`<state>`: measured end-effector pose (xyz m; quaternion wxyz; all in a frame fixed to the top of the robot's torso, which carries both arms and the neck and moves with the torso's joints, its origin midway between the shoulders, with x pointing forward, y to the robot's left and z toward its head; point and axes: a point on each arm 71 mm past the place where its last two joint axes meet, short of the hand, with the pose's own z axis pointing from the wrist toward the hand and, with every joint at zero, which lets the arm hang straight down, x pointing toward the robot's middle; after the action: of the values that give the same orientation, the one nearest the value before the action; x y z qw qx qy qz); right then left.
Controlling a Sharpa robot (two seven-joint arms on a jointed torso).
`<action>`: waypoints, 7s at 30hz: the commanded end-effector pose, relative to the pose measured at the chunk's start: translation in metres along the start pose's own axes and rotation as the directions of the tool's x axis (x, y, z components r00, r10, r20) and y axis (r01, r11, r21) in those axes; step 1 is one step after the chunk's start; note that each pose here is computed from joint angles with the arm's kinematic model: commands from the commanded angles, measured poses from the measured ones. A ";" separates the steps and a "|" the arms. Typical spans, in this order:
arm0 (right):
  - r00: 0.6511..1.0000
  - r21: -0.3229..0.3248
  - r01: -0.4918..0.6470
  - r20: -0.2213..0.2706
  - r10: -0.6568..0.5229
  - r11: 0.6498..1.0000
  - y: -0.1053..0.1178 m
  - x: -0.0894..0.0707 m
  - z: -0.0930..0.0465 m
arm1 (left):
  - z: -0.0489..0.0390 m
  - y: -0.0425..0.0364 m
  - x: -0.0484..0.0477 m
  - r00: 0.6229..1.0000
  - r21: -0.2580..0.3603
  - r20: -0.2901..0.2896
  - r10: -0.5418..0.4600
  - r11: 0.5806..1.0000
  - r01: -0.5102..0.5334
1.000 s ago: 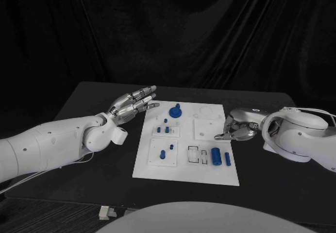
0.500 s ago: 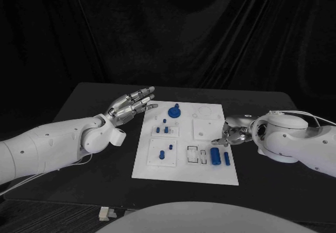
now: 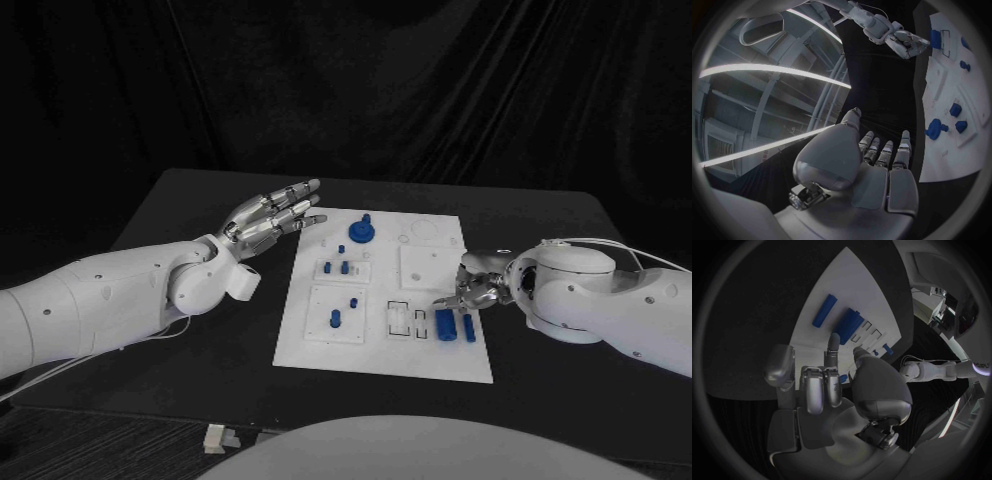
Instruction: Assemble the parts on the task board
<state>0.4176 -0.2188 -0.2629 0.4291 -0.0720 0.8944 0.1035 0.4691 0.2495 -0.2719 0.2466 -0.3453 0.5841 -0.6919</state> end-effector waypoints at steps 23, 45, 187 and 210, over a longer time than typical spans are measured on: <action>0.995 0.022 -0.043 -0.090 0.045 0.999 0.005 0.022 0.017 | 0.0011 0.0022 0.0021 1.000 -0.010 -0.017 -0.022 1.000 0.022; 0.872 -0.004 -0.484 -0.091 0.482 0.875 0.005 0.004 -0.001 | 0.0014 0.0032 0.0016 1.000 -0.016 -0.016 -0.022 1.000 0.021; 0.915 -0.103 -0.370 -0.210 0.343 0.923 0.045 0.031 0.014 | 0.0026 0.0103 0.0050 0.998 -0.047 -0.040 -0.045 0.998 0.043; 0.913 -0.100 -0.362 -0.238 0.331 0.927 0.046 0.037 0.012 | 0.0025 0.0113 0.0047 0.998 -0.052 -0.042 -0.048 0.998 0.045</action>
<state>0.3963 -0.1721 -0.2918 0.3032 0.0516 0.9210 0.2392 0.4679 0.2439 -0.2825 0.2151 -0.3497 0.6043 -0.6828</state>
